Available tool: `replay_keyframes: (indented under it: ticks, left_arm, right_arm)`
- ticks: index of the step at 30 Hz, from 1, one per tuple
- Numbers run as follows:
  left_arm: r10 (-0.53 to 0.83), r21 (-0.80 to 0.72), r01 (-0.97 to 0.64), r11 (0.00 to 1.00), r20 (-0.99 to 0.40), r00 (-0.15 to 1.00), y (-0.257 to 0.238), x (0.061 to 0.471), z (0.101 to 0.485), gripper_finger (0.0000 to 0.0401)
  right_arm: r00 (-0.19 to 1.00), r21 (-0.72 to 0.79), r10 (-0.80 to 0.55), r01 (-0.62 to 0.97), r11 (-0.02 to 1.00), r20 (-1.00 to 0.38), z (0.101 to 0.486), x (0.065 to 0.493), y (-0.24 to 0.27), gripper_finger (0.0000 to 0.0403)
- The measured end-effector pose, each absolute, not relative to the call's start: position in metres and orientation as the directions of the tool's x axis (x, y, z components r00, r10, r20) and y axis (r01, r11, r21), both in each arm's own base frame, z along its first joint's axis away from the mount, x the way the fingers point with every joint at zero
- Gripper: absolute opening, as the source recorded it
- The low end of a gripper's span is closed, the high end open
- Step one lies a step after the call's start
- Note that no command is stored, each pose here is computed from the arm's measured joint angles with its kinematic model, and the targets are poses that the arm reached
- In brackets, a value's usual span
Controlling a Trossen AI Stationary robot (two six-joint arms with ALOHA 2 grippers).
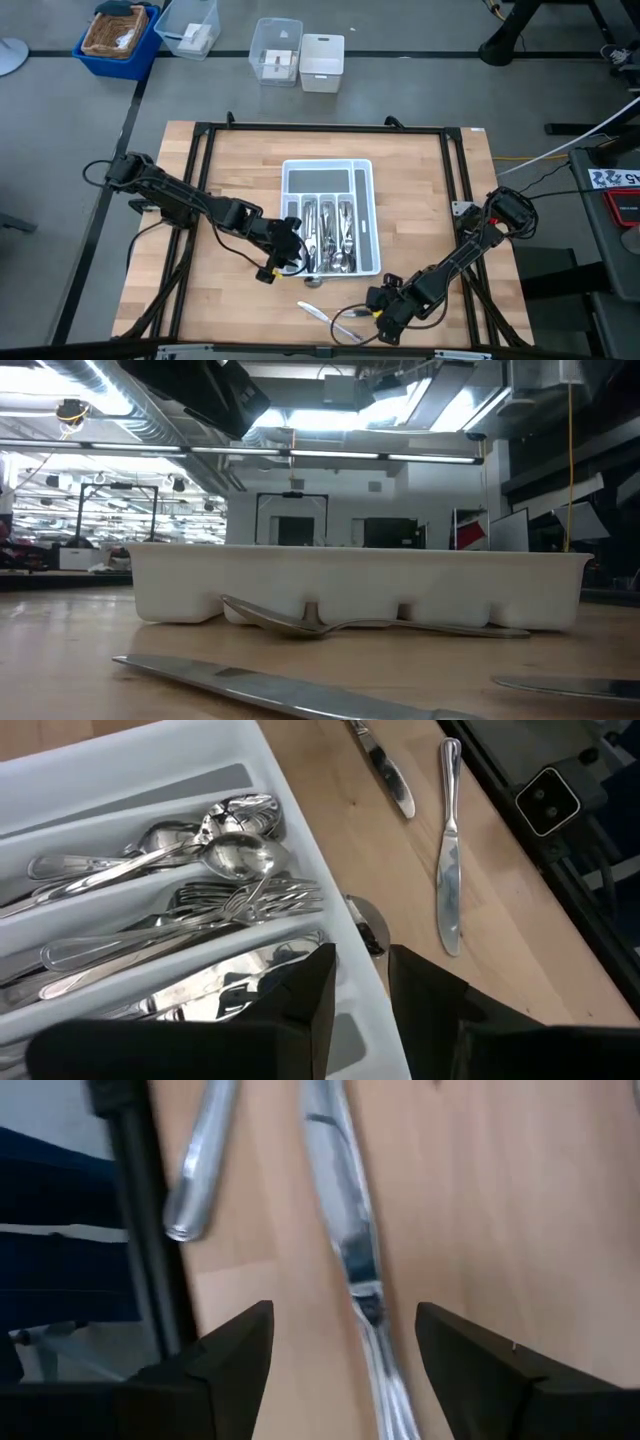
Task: Sort silverware
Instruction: Put the silver table knife into the white cutlery tray
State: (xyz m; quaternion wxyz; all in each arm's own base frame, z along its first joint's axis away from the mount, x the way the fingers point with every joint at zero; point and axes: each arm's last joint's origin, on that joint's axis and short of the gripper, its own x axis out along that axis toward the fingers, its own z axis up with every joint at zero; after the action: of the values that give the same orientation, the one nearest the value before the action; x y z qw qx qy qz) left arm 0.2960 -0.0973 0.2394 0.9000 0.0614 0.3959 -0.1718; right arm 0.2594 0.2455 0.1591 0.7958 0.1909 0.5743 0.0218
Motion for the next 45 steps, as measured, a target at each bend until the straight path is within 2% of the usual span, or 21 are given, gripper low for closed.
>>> replay_keyframes:
  ticks: [6, 14, 24, 39, 45]
  left_arm:
    - [-0.260, -0.025, 0.357, 0.934, -0.733, 0.628, -0.097, 0.296, 0.239, 0.0085]
    - [-0.259, -0.029, 0.352, 0.935, -0.733, 0.628, -0.097, 0.296, 0.239, 0.0086]
    - [-0.245, -0.029, 0.331, 0.943, -0.734, 0.633, -0.097, 0.296, 0.239, 0.0085]
    - [-0.217, -0.006, 0.313, 0.950, -0.735, 0.643, -0.094, 0.297, 0.239, 0.0085]
    - [-0.217, -0.006, 0.314, 0.949, -0.734, 0.643, -0.094, 0.297, 0.239, 0.0086]
  right_arm:
    - [0.386, 0.272, 0.189, 0.173, 0.947, -0.903, 0.161, 0.256, 0.248, 0.0248]
    - [0.339, 0.210, 0.171, 0.082, 0.974, -0.925, 0.140, 0.259, 0.251, 0.0248]
    - [0.348, 0.098, 0.080, 0.034, 0.995, -0.934, 0.134, 0.256, 0.250, 0.0243]
    - [0.314, 0.049, 0.034, 0.041, 0.998, -0.949, 0.133, 0.253, 0.244, 0.0121]
    - [0.311, 0.076, 0.030, 0.137, 0.988, -0.950, 0.132, 0.253, 0.244, 0.0092]
